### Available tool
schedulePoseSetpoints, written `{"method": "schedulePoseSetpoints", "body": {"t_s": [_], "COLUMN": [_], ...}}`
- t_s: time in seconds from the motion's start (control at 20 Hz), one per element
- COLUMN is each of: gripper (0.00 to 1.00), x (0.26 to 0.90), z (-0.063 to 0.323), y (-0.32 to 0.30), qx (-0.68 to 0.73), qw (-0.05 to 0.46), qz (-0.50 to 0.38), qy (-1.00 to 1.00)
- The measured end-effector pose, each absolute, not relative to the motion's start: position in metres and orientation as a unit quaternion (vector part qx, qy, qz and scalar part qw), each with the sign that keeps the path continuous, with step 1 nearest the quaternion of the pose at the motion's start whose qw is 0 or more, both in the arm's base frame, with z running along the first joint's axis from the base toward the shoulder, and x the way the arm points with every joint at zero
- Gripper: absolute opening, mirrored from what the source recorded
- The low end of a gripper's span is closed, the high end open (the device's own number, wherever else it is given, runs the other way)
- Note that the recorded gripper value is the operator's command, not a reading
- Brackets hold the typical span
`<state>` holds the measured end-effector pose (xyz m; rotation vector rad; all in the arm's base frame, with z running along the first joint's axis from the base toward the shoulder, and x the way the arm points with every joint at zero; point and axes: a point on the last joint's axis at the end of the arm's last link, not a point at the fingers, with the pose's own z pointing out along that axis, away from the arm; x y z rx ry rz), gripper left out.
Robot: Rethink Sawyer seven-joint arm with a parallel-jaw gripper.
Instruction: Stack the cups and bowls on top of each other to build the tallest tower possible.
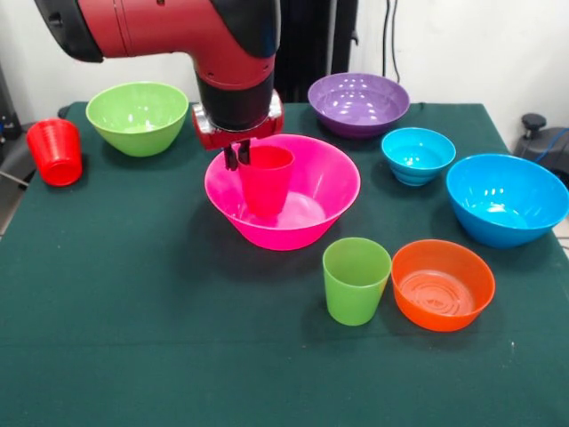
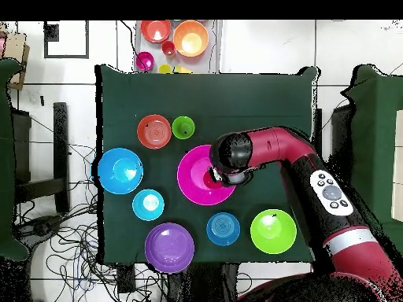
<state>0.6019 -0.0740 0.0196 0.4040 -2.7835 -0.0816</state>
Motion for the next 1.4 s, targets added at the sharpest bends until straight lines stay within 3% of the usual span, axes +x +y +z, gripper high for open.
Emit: {"method": "schedulePoseSetpoints", "body": {"t_s": [0.4,0.45,0.95,1.4], "gripper": [0.0,1.0,1.0,1.0], "x": [0.603,0.605,0.61,0.599], "z": [0.024,0.029,0.038,0.088], "y": [-0.062,-0.051,-0.03,-0.026], "qx": [0.151,0.159,0.177,0.187], "qw": [0.151,0.146,0.135,0.123], "qz": [-0.041,-0.049,-0.062,-0.064], "qy": [-0.976,-0.975,-0.973,-0.972]}}
